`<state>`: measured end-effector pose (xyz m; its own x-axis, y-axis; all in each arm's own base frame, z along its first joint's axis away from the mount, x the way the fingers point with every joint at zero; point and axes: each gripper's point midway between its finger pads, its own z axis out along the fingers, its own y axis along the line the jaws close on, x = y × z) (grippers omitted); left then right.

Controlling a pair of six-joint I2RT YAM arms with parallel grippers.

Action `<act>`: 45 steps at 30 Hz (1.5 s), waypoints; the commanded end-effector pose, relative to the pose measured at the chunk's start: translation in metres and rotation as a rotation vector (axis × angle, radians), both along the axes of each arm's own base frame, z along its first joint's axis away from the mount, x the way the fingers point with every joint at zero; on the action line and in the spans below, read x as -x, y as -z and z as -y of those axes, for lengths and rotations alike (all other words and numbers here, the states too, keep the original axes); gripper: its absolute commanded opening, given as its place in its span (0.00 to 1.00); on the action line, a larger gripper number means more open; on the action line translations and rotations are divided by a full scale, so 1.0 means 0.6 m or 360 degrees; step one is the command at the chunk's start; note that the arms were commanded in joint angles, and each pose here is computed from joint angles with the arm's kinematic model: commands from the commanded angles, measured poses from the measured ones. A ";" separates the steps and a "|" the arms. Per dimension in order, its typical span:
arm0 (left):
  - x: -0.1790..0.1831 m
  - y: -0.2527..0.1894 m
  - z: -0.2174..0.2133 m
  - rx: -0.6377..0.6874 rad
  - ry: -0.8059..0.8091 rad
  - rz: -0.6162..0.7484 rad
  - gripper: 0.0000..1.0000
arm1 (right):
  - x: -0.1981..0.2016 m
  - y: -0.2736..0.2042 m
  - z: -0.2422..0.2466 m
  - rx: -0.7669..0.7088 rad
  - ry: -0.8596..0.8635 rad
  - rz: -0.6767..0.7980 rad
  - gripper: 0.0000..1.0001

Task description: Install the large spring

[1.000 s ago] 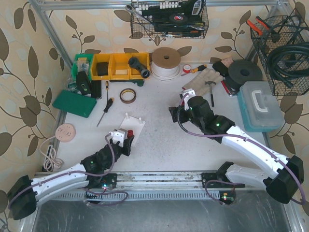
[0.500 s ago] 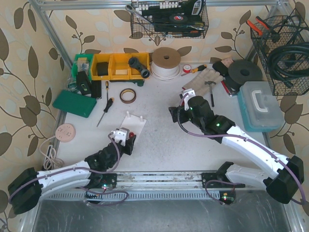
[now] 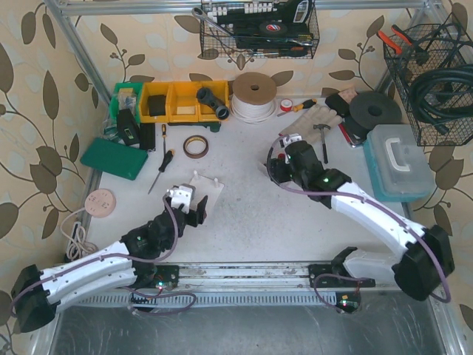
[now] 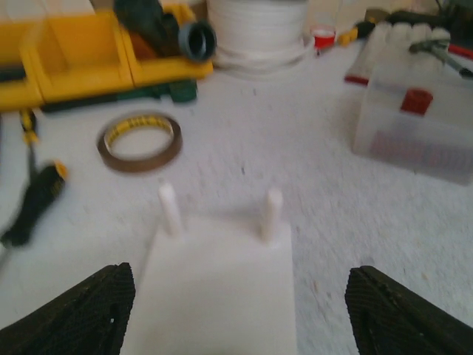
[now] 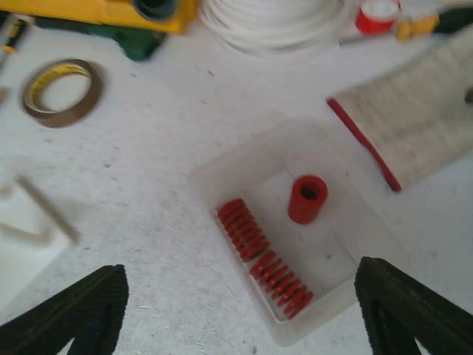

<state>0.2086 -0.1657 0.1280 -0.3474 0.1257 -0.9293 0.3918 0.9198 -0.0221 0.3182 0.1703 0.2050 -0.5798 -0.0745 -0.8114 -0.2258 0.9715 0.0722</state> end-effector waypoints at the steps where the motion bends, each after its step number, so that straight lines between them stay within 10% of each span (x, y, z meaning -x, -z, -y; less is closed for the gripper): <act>1: -0.027 -0.090 -0.013 -0.0175 -0.0130 0.0171 0.83 | -0.028 0.057 0.021 -0.0011 0.0130 -0.0188 0.77; 6: -0.057 -0.132 -0.033 -0.0306 -0.0308 0.0100 0.98 | -0.062 0.105 0.036 -0.0050 0.0373 -0.0297 0.54; 33: -0.085 -0.107 -0.058 0.0155 -0.0380 -0.0302 0.95 | -0.186 0.222 0.066 -0.0035 0.1078 -0.0346 0.58; 45: -0.085 -0.093 -0.045 0.0178 -0.0344 -0.0354 0.91 | -0.217 0.238 0.066 0.0053 0.0955 -0.0341 0.39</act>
